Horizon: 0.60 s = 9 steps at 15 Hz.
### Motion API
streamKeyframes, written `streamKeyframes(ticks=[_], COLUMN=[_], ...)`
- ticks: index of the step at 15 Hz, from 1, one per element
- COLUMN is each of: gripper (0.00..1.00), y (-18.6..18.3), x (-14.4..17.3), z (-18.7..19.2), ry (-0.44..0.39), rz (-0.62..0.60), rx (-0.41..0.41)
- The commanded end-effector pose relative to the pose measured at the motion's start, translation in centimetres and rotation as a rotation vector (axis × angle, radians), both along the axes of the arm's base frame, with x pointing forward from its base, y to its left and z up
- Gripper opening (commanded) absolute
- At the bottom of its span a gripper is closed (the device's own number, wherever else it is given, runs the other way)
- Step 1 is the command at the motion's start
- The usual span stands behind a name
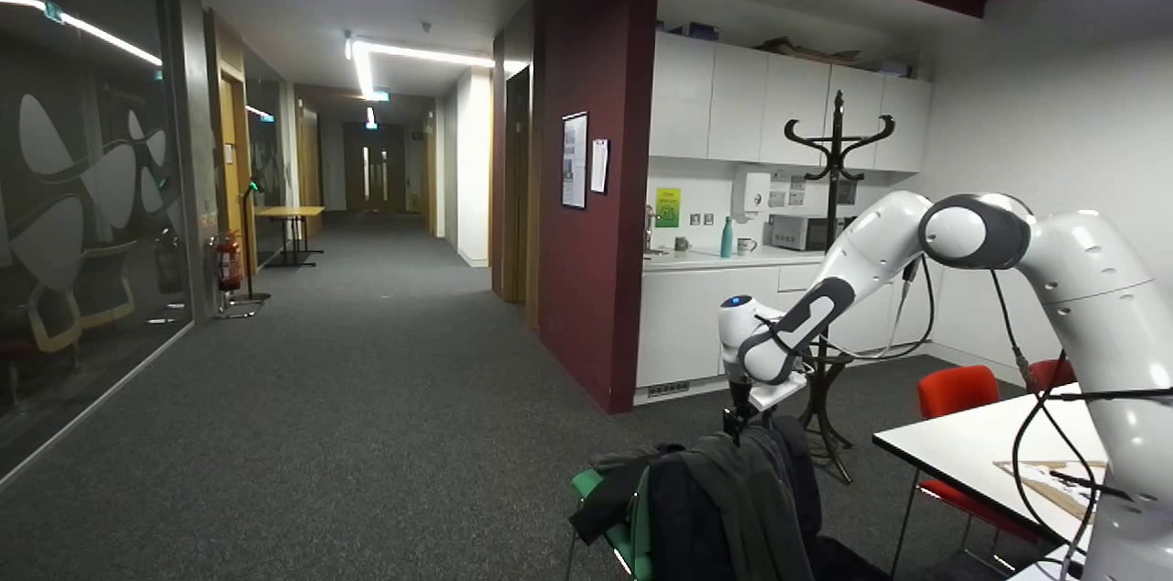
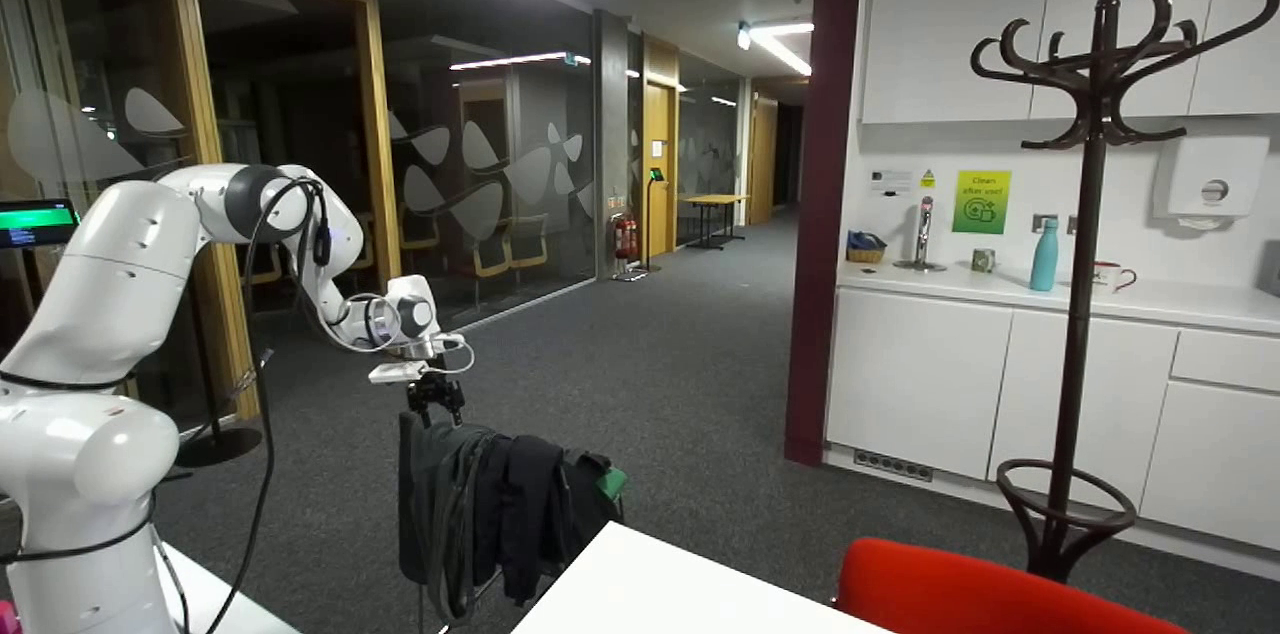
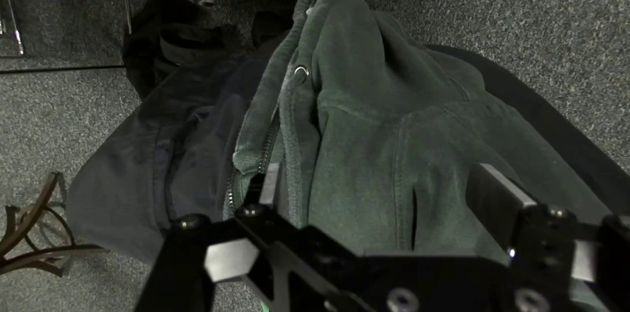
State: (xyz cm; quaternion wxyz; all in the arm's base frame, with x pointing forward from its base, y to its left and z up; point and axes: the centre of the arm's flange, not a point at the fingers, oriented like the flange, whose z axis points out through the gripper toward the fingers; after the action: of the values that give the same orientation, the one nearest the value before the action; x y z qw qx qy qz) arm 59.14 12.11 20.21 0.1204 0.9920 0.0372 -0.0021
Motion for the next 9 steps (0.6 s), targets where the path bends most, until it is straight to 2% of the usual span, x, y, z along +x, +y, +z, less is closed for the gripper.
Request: streamKeyframes(ticks=[1, 6, 9], gripper=[1.00, 1.00, 1.00], y=[-0.7, -1.2, -1.9], x=[1.1, 2.1, 2.4], z=[-0.3, -0.8, -1.4], ry=[-0.044, -0.097, -0.101], rz=[0.035, 0.092, 0.101], rx=[0.049, 0.112, 0.165])
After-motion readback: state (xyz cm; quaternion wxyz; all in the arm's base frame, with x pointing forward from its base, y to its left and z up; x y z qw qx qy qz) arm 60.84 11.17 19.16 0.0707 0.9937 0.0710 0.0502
